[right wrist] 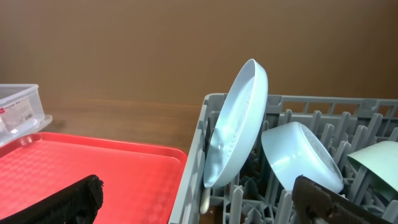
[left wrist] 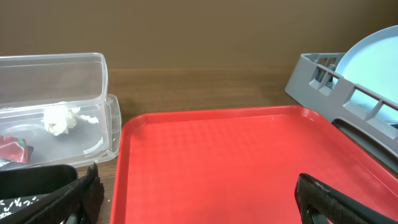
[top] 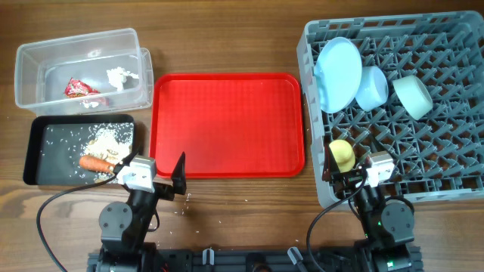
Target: Sort waste into correct bins and load items into the dishwasher rack
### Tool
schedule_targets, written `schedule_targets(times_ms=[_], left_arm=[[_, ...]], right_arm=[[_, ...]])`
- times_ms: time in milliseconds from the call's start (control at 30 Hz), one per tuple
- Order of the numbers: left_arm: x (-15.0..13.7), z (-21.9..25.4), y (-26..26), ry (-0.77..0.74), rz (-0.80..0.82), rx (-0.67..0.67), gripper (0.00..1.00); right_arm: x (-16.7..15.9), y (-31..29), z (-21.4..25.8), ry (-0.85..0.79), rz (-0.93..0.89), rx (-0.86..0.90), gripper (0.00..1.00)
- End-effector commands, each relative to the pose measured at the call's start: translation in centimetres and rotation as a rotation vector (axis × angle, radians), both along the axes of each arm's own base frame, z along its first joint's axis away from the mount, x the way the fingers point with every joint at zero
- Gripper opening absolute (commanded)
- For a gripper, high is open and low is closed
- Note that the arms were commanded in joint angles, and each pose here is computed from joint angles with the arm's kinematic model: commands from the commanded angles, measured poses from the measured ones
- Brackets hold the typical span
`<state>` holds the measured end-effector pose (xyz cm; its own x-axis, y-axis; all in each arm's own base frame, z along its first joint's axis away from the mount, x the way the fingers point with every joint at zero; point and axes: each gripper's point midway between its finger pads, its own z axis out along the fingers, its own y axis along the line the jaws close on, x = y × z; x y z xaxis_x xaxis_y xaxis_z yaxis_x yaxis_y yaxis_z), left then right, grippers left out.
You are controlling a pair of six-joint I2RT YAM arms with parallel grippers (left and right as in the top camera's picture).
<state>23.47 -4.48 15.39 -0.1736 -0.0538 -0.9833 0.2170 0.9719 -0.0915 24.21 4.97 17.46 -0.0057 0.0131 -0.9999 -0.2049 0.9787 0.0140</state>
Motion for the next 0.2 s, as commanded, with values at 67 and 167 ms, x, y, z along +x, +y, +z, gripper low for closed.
schedule_targets(times_ms=[67,167], left_arm=[[-0.04,-0.10,-0.30,-0.010,-0.019,0.016,1.00],[-0.04,-0.10,-0.30,-0.010,-0.019,0.016,1.00]], right_arm=[[0.03,-0.32,0.22,-0.008,-0.017,0.015,1.00],[0.03,-0.32,0.23,-0.008,-0.017,0.015,1.00]])
